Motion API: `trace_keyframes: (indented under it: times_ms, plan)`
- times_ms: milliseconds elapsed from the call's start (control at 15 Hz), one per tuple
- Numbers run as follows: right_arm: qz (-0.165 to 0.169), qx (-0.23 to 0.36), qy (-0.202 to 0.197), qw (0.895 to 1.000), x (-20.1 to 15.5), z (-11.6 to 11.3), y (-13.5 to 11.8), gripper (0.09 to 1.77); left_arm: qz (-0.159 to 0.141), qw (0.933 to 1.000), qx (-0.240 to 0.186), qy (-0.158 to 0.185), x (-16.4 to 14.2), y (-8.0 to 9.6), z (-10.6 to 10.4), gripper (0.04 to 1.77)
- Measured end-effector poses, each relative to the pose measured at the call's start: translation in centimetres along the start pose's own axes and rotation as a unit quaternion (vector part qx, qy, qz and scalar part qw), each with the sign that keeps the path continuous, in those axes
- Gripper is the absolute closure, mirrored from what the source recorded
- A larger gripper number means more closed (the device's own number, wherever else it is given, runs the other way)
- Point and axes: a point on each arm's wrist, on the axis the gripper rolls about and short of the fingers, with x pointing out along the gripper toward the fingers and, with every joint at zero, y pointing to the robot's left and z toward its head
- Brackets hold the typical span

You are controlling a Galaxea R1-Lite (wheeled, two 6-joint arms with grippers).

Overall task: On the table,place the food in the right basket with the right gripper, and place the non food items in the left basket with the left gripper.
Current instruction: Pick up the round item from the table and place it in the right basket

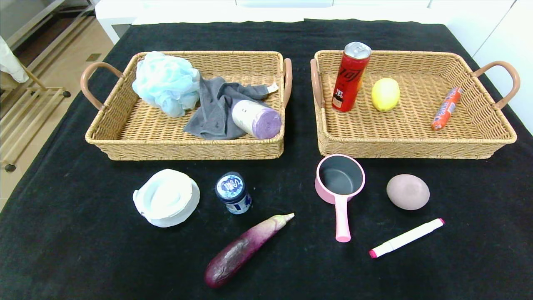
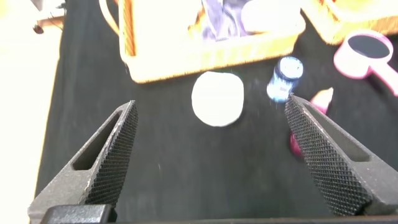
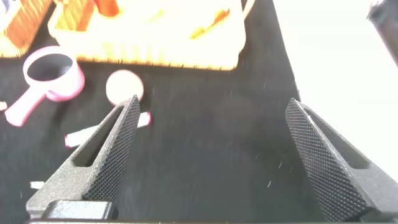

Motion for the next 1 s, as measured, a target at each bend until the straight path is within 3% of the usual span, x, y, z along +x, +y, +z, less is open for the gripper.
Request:
trace_keyframes:
  times_ms: [267,600,800,1000]
  plan:
    - [-0.003,-0.020,0.003,1.000,2.2,3.9,-0.1,0.15,-0.008,0.9997,0.022,-0.010,1.6,0.4,3.5,0.09]
    - [0.002,-0.024,0.034,0.999,7.4,7.6,0.0,0.15,-0.031,0.9990,0.033,0.004,4.8,0.9,6.2,0.09]
    - [0.013,-0.022,0.072,0.997,11.4,8.2,0.1,0.15,-0.076,0.9964,0.027,0.029,7.0,1.0,6.7,0.09]
    - [0.043,-0.015,0.123,0.991,15.0,7.2,0.5,0.15,-0.111,0.9920,0.022,0.055,9.2,1.1,6.5,0.09]
